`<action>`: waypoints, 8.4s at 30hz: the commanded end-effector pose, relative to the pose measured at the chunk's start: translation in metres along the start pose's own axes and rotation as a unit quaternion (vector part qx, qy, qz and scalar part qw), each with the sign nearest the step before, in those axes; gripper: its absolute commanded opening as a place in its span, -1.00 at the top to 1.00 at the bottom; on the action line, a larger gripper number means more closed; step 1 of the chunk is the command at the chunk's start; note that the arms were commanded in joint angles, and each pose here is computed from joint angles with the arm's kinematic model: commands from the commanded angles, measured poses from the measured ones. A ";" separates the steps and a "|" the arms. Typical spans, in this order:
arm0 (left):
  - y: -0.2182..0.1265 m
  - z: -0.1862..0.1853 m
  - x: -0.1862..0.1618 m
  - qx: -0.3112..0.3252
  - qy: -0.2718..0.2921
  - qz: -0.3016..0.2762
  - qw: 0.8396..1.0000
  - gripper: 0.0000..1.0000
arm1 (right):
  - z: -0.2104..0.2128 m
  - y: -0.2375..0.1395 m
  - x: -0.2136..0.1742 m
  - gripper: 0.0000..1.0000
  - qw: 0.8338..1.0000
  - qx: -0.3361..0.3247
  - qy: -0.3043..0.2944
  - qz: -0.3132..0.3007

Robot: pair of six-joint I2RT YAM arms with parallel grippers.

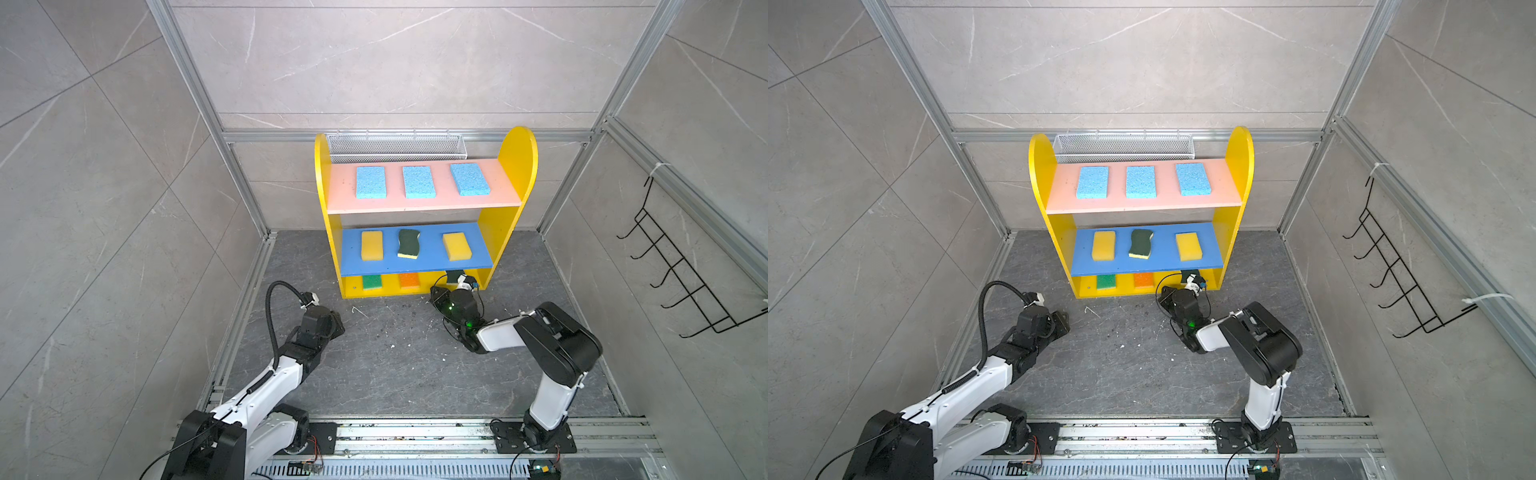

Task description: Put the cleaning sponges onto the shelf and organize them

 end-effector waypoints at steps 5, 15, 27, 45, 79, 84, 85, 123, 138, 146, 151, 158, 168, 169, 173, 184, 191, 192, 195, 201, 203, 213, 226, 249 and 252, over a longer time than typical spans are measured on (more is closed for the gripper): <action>-0.010 -0.025 0.012 0.009 0.043 -0.014 0.999 0.10 | -0.003 -0.049 0.006 0.66 0.993 -0.050 -0.108 0.017; -0.018 -0.044 0.011 0.004 0.058 -0.019 0.998 0.09 | 0.002 -0.106 0.019 0.59 0.983 -0.068 -0.169 0.022; -0.033 -0.042 0.009 0.040 0.078 -0.024 0.996 0.09 | -0.014 -0.172 0.042 0.35 0.966 -0.123 -0.226 -0.005; -0.053 -0.070 0.029 0.062 0.141 -0.062 0.986 0.03 | 0.036 -0.189 0.069 -0.11 0.936 -0.118 -0.329 -0.041; -0.138 -0.069 0.089 0.030 0.172 -0.103 0.979 -0.48 | 0.159 -0.015 -0.008 -0.79 0.919 -0.112 -0.378 -0.029; -0.146 -0.066 0.092 0.017 0.168 -0.114 0.979 -0.50 | 0.162 0.010 -0.013 -0.98 0.911 -0.135 -0.388 -0.036; -0.147 -0.066 0.093 0.013 0.167 -0.117 0.979 -0.51 | 0.161 0.016 -0.015 -0.98 0.909 -0.141 -0.391 -0.034; -0.116 -0.056 0.110 -0.027 0.119 -0.092 0.988 -0.58 | 0.138 0.092 -0.005 -0.97 0.877 -0.245 -0.414 0.015; -0.114 -0.055 0.110 -0.023 0.110 -0.087 0.990 -0.58 | 0.128 0.105 -0.007 -0.54 0.866 -0.238 -0.438 0.048; -0.118 -0.054 0.110 -0.025 0.100 -0.089 0.991 -0.58 | 0.128 0.096 -0.004 -0.42 0.864 -0.231 -0.445 0.049; -0.121 -0.053 0.110 -0.028 0.093 -0.089 0.991 -0.58 | 0.125 0.087 -0.006 -0.41 0.862 -0.219 -0.453 0.059; -0.121 -0.055 0.109 -0.034 0.087 -0.085 0.992 -0.57 | 0.121 0.077 -0.006 -0.41 0.853 -0.209 -0.472 0.069; -0.122 -0.055 0.110 -0.033 0.086 -0.082 0.992 -0.57 | 0.117 0.078 -0.005 -0.40 0.857 -0.201 -0.468 0.078; -0.122 -0.055 0.110 -0.033 0.086 -0.081 0.992 -0.57 | 0.116 0.079 -0.005 -0.40 0.858 -0.200 -0.466 0.080; -0.123 -0.054 0.109 -0.032 0.086 -0.081 0.992 -0.57 | 0.116 0.084 -0.003 -0.40 0.862 -0.196 -0.461 0.080; -0.123 -0.054 0.110 -0.030 0.086 -0.082 0.992 -0.57 | 0.113 0.087 -0.004 -0.52 0.859 -0.193 -0.465 0.090; -0.124 -0.053 0.111 -0.026 0.087 -0.081 0.993 -0.57 | 0.114 0.087 -0.007 -0.58 0.861 -0.187 -0.464 0.095; -0.124 -0.053 0.111 -0.025 0.086 -0.082 0.993 -0.57 | 0.115 0.087 -0.006 -0.58 0.861 -0.186 -0.464 0.094; -0.125 -0.054 0.112 -0.026 0.083 -0.082 0.993 -0.57 | 0.117 0.087 -0.006 -0.58 0.860 -0.184 -0.466 0.094; -0.123 -0.055 0.110 -0.027 0.085 -0.075 0.993 -0.57 | 0.122 0.078 0.000 -0.67 0.858 -0.186 -0.470 0.087; -0.120 -0.055 0.109 -0.024 0.089 -0.068 0.993 -0.58 | 0.125 0.071 0.000 -0.72 0.857 -0.182 -0.475 0.081; -0.117 -0.056 0.105 -0.025 0.092 -0.053 0.994 -0.59 | 0.138 0.037 0.009 -0.77 0.863 -0.170 -0.471 0.062; -0.118 -0.049 0.096 -0.012 0.086 -0.030 0.996 -0.61 | 0.151 0.004 0.003 -0.86 0.859 -0.143 -0.486 0.078; -0.116 -0.052 0.102 -0.007 0.090 -0.033 0.995 -0.64 | 0.129 0.064 0.005 -0.96 0.867 -0.139 -0.456 0.143; -0.116 -0.051 0.102 -0.006 0.090 -0.034 0.995 -0.64 | 0.128 0.066 0.004 -0.96 0.868 -0.139 -0.454 0.145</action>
Point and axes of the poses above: each gripper's point midway between its finger pads, its own y axis out along the fingers, its own z axis along the line the jaws close on, x = y × z, the point moved 3 cm from there along -y, back along the fingers, and after that the axes turned 12 degrees about y, right-handed, at the moved point
